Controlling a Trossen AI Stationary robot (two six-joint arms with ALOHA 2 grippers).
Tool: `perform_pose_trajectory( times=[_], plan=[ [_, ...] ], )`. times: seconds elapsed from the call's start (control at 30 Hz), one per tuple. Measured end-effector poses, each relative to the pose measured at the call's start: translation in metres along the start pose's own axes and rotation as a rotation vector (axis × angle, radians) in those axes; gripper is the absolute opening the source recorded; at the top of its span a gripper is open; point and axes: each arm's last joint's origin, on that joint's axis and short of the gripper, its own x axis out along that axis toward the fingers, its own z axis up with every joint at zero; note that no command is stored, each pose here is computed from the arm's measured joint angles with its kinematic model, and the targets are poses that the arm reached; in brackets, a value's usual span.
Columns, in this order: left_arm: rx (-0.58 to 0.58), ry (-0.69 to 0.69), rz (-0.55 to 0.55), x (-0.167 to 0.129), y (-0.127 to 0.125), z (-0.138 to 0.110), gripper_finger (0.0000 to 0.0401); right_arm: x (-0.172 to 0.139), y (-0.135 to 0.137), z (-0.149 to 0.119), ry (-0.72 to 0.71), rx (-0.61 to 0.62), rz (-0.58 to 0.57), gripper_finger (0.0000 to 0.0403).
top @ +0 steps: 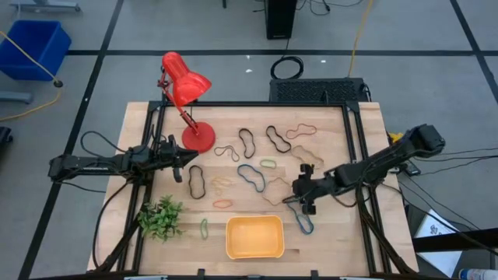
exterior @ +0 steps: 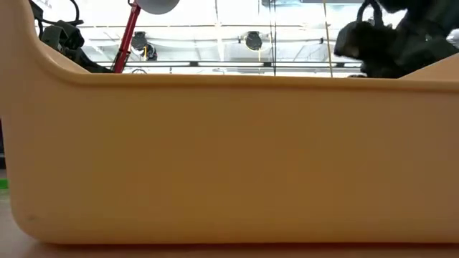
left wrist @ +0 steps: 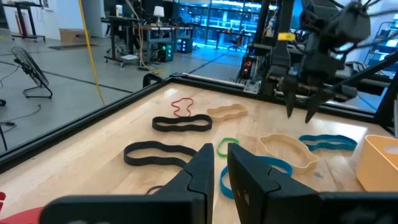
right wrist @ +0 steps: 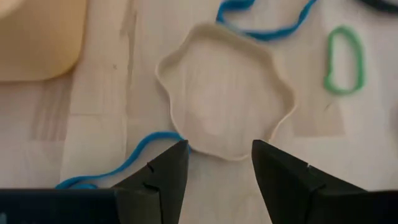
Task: Pick and place rubber bands into bin
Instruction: Put the bottom blue rubber band into the bin
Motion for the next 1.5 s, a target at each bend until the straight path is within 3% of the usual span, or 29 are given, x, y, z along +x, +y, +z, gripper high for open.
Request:
perform_pose_trajectory(
  times=[0.17, 0.3, 0.53, 0.7, 1.0, 1.27, 1.5],
  plan=[
    [-0.001, 0.0, 0.0, 0.0, 0.0, 0.0, 0.0051, 0.012, 0.009, -0.008, 0.065, 0.053, 0.004, 0.0171],
    [-0.002, 0.0, 0.0, 0.0, 0.0, 0.0, 0.0051, 0.019, 0.017, -0.013, 0.123, 0.03, 0.066, 0.0171],
    [0.003, 0.0, 0.0, 0.0, 0.0, 0.0, 0.0051, 0.033, 0.021, -0.019, 0.173, 0.024, 0.05, 0.0166],
    [0.003, 0.0, 0.0, 0.0, 0.0, 0.0, 0.0051, 0.035, 0.022, -0.019, 0.178, 0.04, 0.049, 0.0126],
    [0.003, 0.0, 0.0, 0.0, 0.0, 0.0, 0.0051, 0.036, 0.022, -0.02, 0.181, 0.122, 0.039, 0.0008],
    [0.003, 0.0, 0.0, 0.0, 0.0, 0.0, 0.0051, 0.027, 0.02, -0.018, 0.175, 0.183, 0.066, 0.0002],
    [0.002, 0.0, 0.0, 0.0, 0.0, 0.0, 0.0051, -0.008, 0.012, -0.003, 0.001, 0.238, 0.058, 0.0001]
  ],
)
